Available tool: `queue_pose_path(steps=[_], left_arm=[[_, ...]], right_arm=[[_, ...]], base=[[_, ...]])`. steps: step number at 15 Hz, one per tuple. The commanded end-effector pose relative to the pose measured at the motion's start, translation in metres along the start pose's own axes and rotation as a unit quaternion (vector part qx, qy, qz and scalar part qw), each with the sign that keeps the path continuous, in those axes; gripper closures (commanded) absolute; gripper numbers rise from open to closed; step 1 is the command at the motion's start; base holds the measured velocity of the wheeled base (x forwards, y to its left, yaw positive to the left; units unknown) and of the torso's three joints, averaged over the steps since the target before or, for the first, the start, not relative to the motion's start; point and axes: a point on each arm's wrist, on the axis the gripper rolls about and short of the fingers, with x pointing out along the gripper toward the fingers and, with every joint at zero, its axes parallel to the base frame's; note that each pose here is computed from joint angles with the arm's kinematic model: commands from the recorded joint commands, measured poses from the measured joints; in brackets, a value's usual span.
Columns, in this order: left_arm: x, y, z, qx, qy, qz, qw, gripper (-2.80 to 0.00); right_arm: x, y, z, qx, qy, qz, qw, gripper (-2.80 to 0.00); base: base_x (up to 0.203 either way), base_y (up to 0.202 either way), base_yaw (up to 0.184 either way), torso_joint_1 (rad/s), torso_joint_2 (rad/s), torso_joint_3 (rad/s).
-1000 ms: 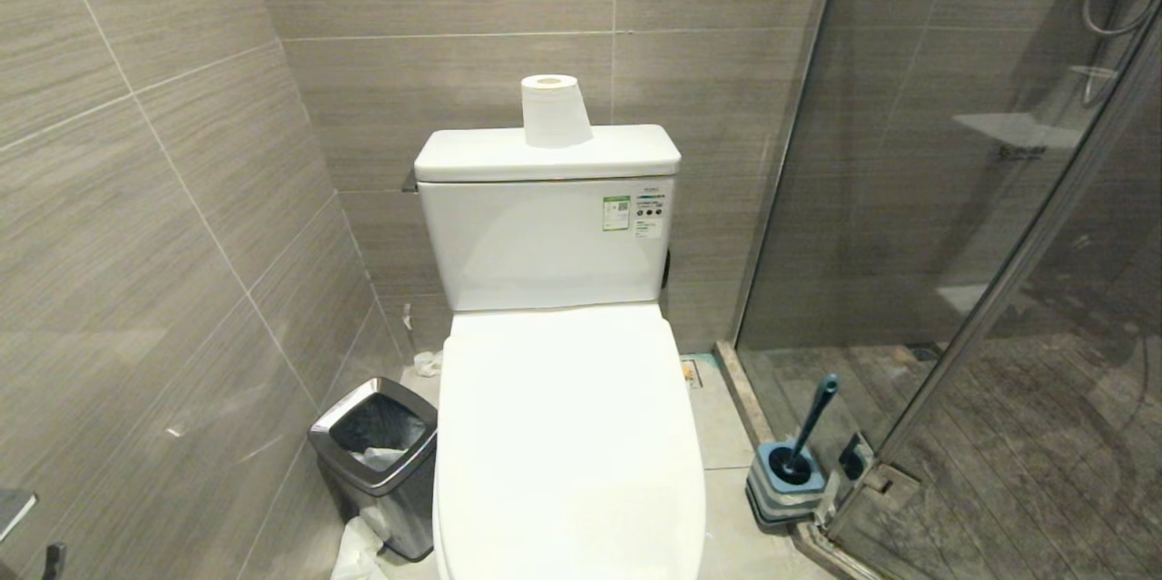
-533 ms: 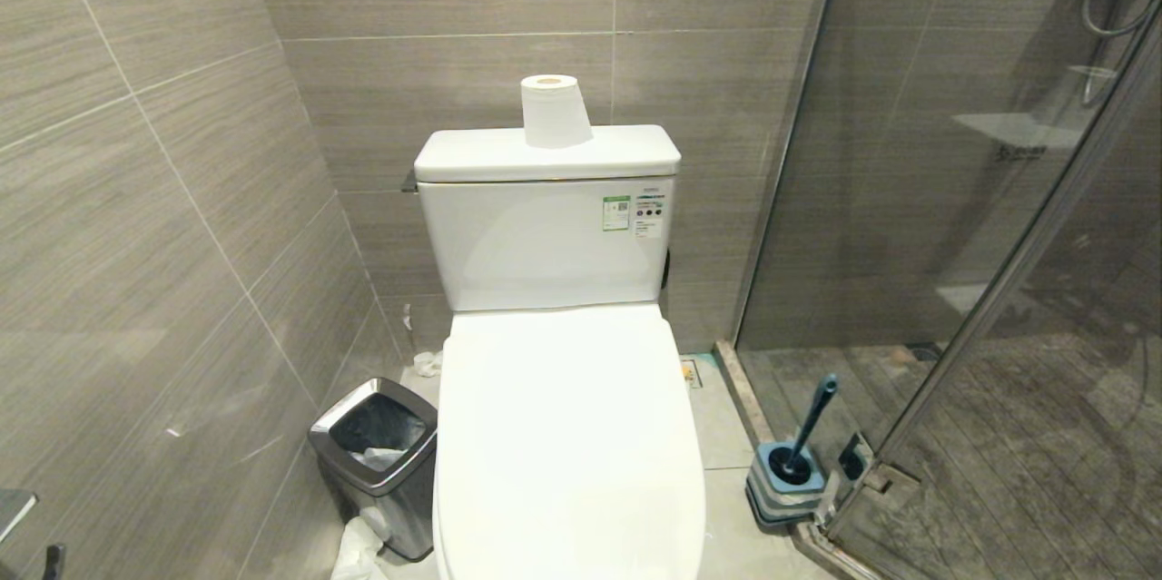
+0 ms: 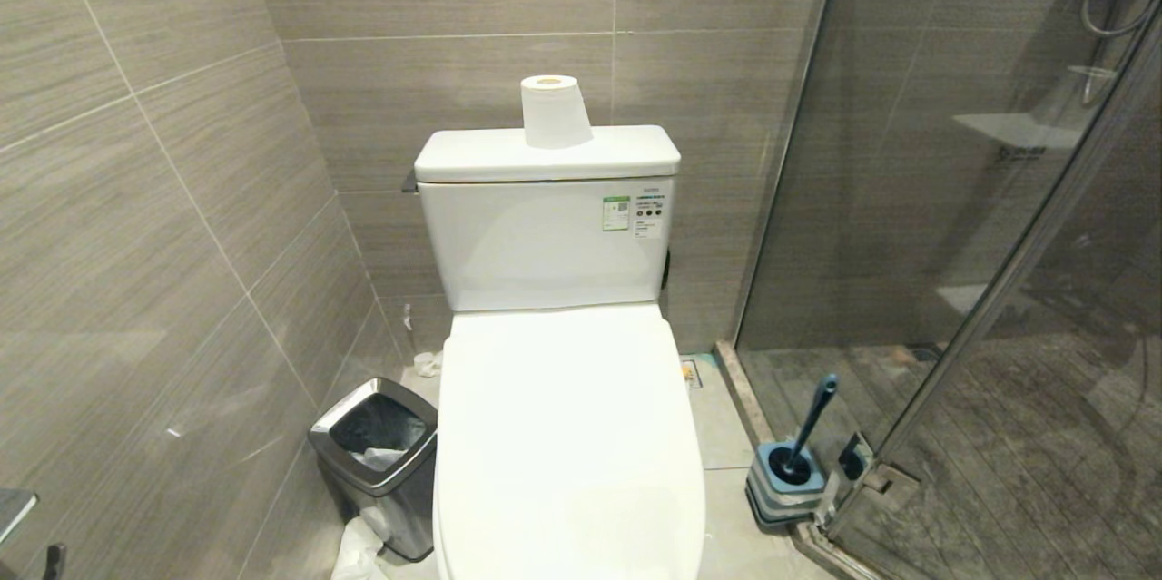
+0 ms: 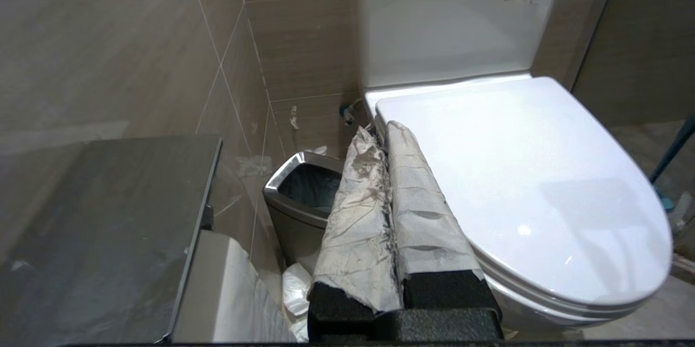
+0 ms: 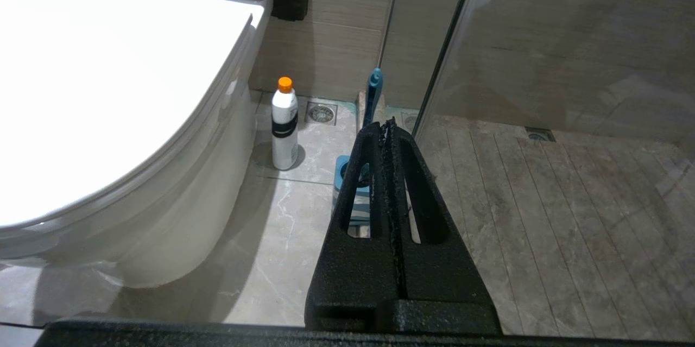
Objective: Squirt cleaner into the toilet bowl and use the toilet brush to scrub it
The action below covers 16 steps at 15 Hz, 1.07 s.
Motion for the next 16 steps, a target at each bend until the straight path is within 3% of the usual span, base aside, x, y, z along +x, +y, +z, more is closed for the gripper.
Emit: queue_pose_path(steps=[1, 4, 6, 11, 16], left_arm=[[0.018, 0.000, -0.024, 0.005, -0.012, 0.002, 0.9999, 0.00], [0.034, -0.001, -0.051, 0.025, -0.036, 0.007, 0.9990, 0.00], [0.037, -0.001, -0.065, 0.029, -0.015, 0.005, 0.9995, 0.00], [0.037, -0.002, -0.078, 0.024, 0.049, -0.002, 0.9985, 0.00], [0.037, -0.002, -0.078, 0.020, 0.049, 0.001, 0.9986, 0.00]], right_arm=[[0.000, 0.000, 0.000, -0.001, 0.001, 0.000, 1.000, 0.00], [0.000, 0.000, 0.000, 0.000, 0.001, 0.001, 1.000, 0.00], [0.000, 0.000, 0.000, 0.000, 0.001, 0.001, 1.000, 0.00], [0.000, 0.000, 0.000, -0.001, 0.001, 0.000, 1.000, 0.00], [0.000, 0.000, 0.000, 0.000, 0.001, 0.001, 1.000, 0.00]], base=[[0.000, 0.000, 0.000, 0.000, 0.00, 0.000], [0.000, 0.000, 0.000, 0.000, 0.00, 0.000], [0.000, 0.000, 0.000, 0.000, 0.00, 0.000], [0.000, 0.000, 0.000, 0.000, 0.00, 0.000], [0.000, 0.000, 0.000, 0.000, 0.00, 0.000]])
